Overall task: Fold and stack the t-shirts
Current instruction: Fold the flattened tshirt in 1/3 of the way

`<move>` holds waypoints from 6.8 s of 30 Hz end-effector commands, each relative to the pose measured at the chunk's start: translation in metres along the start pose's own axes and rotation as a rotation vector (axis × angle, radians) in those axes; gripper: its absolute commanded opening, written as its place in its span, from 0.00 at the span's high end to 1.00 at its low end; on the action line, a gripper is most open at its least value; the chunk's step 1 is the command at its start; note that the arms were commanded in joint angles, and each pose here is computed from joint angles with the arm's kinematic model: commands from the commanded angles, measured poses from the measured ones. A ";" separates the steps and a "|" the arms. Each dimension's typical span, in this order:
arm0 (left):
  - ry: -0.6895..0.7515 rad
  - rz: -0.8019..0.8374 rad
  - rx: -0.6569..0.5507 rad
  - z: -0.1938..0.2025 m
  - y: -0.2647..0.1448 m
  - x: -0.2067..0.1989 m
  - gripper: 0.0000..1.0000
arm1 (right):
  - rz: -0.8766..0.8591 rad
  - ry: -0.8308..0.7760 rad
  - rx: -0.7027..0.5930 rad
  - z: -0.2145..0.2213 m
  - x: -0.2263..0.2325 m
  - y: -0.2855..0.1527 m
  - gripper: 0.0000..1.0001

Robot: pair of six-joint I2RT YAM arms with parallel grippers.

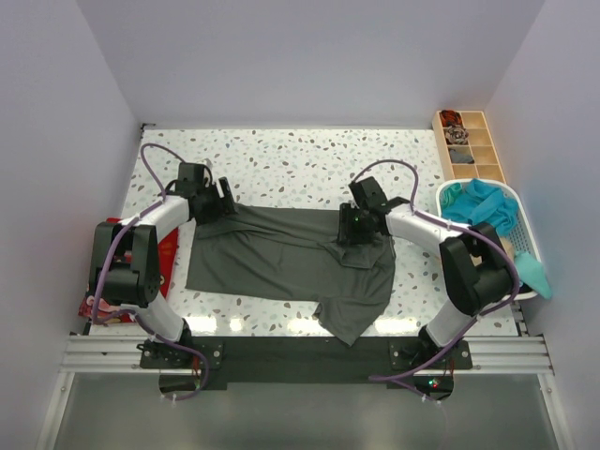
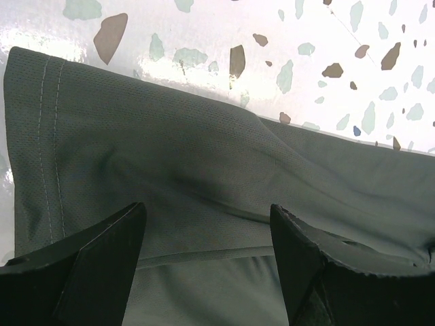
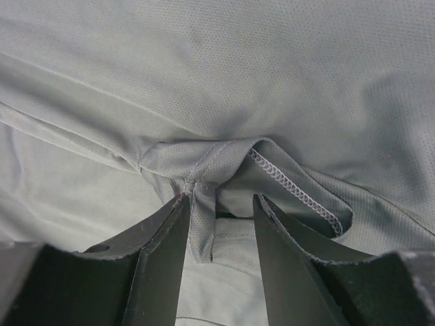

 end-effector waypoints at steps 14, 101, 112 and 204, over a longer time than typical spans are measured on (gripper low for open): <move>0.038 0.045 -0.067 -0.012 -0.009 -0.009 0.00 | -0.077 -0.011 -0.059 -0.019 0.014 0.017 0.64; 0.058 0.074 -0.013 0.004 0.002 -0.020 0.00 | 0.031 -0.100 -0.160 -0.024 -0.009 -0.025 0.41; 0.057 0.059 -0.007 0.005 0.005 -0.017 0.00 | -0.017 -0.098 -0.115 -0.009 -0.007 -0.014 0.43; 0.079 0.056 0.022 0.014 0.010 -0.023 0.00 | -0.038 -0.103 0.012 0.097 0.013 -0.049 0.57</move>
Point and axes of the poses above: each gripper's point midway between its finger pads, its own y axis out along the fingers, its own x axis along the line the jaws close on, z = x × y, the point moved 1 cm from there along -y, back along the fingers, and after that the axes turned 1 degree about -y, right-handed, at the moved point
